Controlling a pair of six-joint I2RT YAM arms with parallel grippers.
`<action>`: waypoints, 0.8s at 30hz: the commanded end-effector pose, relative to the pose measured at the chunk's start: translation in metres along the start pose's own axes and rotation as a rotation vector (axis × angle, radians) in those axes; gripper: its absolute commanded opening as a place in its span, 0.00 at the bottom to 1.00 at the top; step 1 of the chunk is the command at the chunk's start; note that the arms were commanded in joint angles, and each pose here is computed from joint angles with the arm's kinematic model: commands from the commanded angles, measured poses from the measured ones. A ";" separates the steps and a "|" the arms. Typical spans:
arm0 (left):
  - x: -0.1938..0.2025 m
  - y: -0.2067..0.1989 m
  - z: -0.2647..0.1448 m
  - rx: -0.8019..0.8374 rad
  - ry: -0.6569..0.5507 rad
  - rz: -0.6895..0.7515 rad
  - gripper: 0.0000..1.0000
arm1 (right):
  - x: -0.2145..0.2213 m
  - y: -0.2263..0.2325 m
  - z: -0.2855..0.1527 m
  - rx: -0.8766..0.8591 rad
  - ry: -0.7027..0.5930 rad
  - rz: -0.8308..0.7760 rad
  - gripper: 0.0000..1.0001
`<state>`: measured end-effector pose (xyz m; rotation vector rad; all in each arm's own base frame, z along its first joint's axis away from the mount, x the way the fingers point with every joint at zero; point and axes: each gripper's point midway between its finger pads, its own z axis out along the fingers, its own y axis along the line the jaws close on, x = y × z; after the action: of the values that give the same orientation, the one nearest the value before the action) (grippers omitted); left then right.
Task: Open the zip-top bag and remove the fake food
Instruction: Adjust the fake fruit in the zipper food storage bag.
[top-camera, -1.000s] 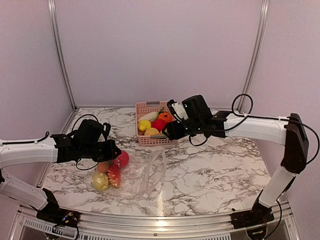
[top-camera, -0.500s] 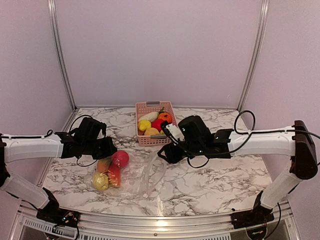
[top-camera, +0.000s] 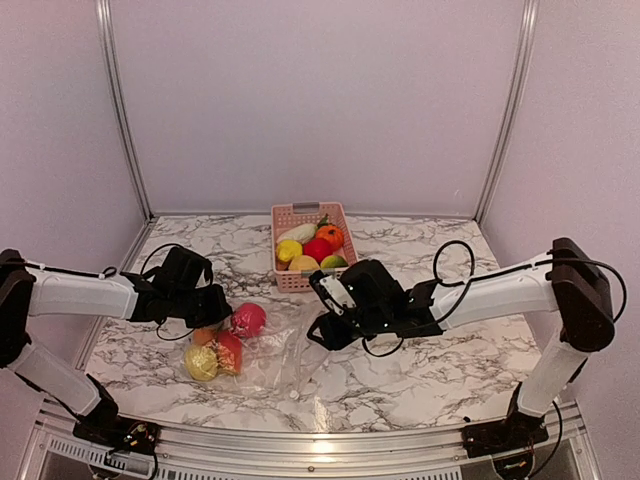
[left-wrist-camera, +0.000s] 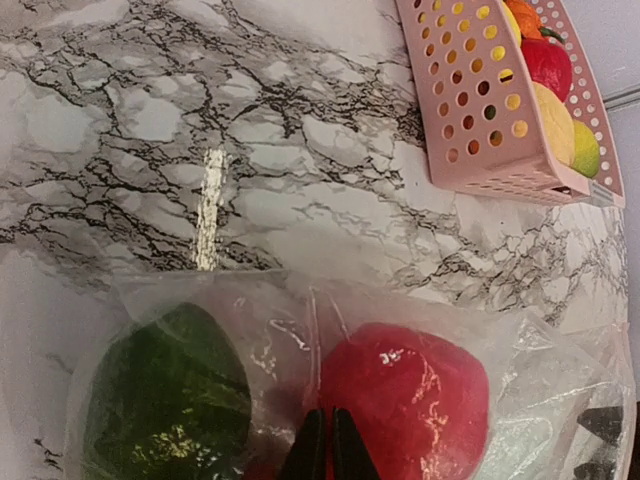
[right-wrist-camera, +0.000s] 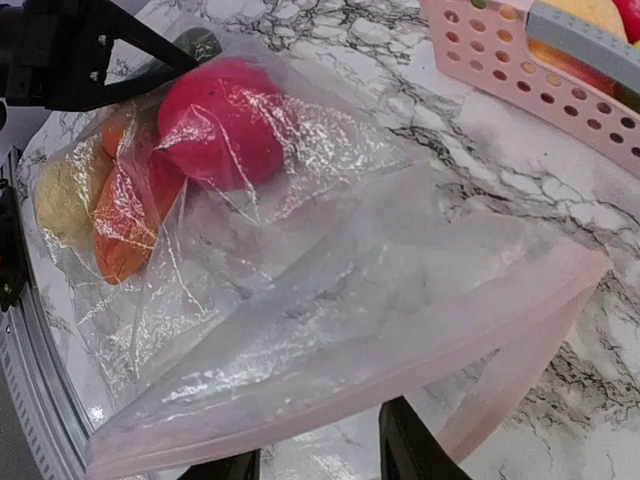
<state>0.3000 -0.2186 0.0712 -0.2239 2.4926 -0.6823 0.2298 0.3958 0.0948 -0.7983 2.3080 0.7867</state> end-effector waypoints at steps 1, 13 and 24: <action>0.013 0.012 0.010 -0.023 0.039 -0.009 0.04 | 0.004 0.004 0.010 -0.024 -0.008 0.017 0.38; 0.018 0.016 0.017 -0.061 0.084 0.063 0.04 | 0.031 -0.008 0.030 -0.008 0.046 0.038 0.38; -0.016 -0.037 -0.025 0.017 -0.002 0.139 0.04 | 0.038 -0.011 0.035 -0.005 0.065 0.034 0.38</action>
<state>0.3031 -0.2293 0.0907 -0.0912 2.5032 -0.6450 0.2253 0.3954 0.0475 -0.7910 2.3842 0.7816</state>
